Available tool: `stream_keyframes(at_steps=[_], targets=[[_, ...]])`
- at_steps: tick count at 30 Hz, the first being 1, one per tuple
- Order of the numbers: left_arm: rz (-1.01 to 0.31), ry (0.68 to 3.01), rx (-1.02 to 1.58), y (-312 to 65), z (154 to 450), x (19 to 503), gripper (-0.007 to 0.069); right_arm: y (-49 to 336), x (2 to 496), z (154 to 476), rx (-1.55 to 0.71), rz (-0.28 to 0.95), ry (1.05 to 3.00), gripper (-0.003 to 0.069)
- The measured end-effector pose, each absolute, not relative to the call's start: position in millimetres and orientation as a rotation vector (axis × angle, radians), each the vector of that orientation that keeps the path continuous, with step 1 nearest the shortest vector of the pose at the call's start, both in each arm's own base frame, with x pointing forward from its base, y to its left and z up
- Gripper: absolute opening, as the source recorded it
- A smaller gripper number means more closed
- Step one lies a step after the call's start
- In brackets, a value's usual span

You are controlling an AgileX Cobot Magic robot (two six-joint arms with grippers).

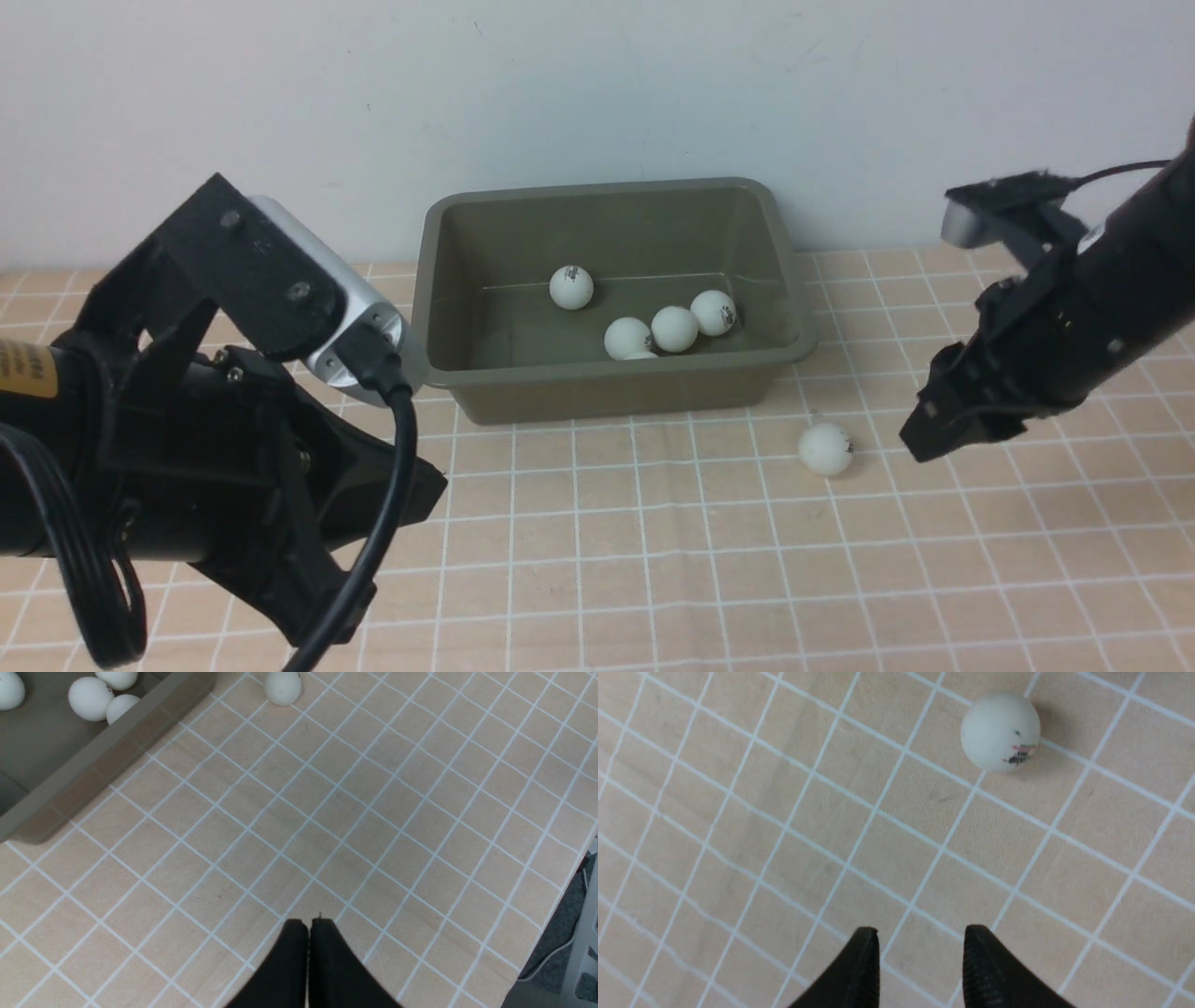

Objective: Put the table tennis balls into the box on the light coffee tablecloth.
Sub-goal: 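Reach for and grasp a ping pong ball on the table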

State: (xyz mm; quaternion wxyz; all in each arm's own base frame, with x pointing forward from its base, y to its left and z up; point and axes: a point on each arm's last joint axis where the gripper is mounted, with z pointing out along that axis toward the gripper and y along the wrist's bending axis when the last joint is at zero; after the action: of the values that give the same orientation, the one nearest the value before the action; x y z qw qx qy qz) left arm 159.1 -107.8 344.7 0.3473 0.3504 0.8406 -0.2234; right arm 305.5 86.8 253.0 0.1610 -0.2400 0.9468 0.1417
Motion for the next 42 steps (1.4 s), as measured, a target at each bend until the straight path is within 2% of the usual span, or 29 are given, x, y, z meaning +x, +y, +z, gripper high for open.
stream_keyframes(at_steps=[5, 10, 15, 20, 30, 33, 37, 39, 42], targets=[[-0.578, 2.178, 0.907, -107.8, 344.8, 159.4, -0.0045, 102.6, 314.9, 234.1, -0.722, 0.325, 2.579, 0.0315], [-0.578, 2.177, 0.906, -107.8, 344.9, 159.5, -0.0045, 106.9, 334.3, 210.2, -0.677, 0.279, 2.537, 0.0467], [-0.578, 2.177, 0.906, -107.8, 344.9, 159.5, -0.0045, 108.5, 343.9, 187.0, -0.648, 0.274, 2.563, 0.0503], [-0.581, 2.177, 0.905, -107.9, 345.0, 159.4, -0.0045, 110.5, 352.8, 166.3, -0.652, 0.272, 2.604, 0.0506], [-0.601, 2.176, 0.896, -108.8, 345.6, 159.0, -0.0045, 118.5, 376.2, 158.6, -0.629, 0.305, 2.614, 0.0502], [-0.603, 2.175, 0.895, -108.9, 345.7, 159.0, -0.0045, 120.0, 377.8, 155.0, -0.628, 0.324, 2.645, 0.0484], [-0.606, 2.175, 0.893, -109.1, 345.8, 158.9, -0.0045, 119.8, 374.0, 148.9, -0.634, 0.34, 2.717, 0.0368], [-0.609, 2.175, 0.892, -109.2, 345.8, 158.9, -0.0045, 116.4, 372.4, 154.5, -0.611, 0.309, 2.735, 0.0358], [-0.61, 2.175, 0.892, -109.2, 345.9, 158.8, -0.0045, 100.7, 372.0, 179.7, -0.595, 0.192, 2.693, 0.0359]])
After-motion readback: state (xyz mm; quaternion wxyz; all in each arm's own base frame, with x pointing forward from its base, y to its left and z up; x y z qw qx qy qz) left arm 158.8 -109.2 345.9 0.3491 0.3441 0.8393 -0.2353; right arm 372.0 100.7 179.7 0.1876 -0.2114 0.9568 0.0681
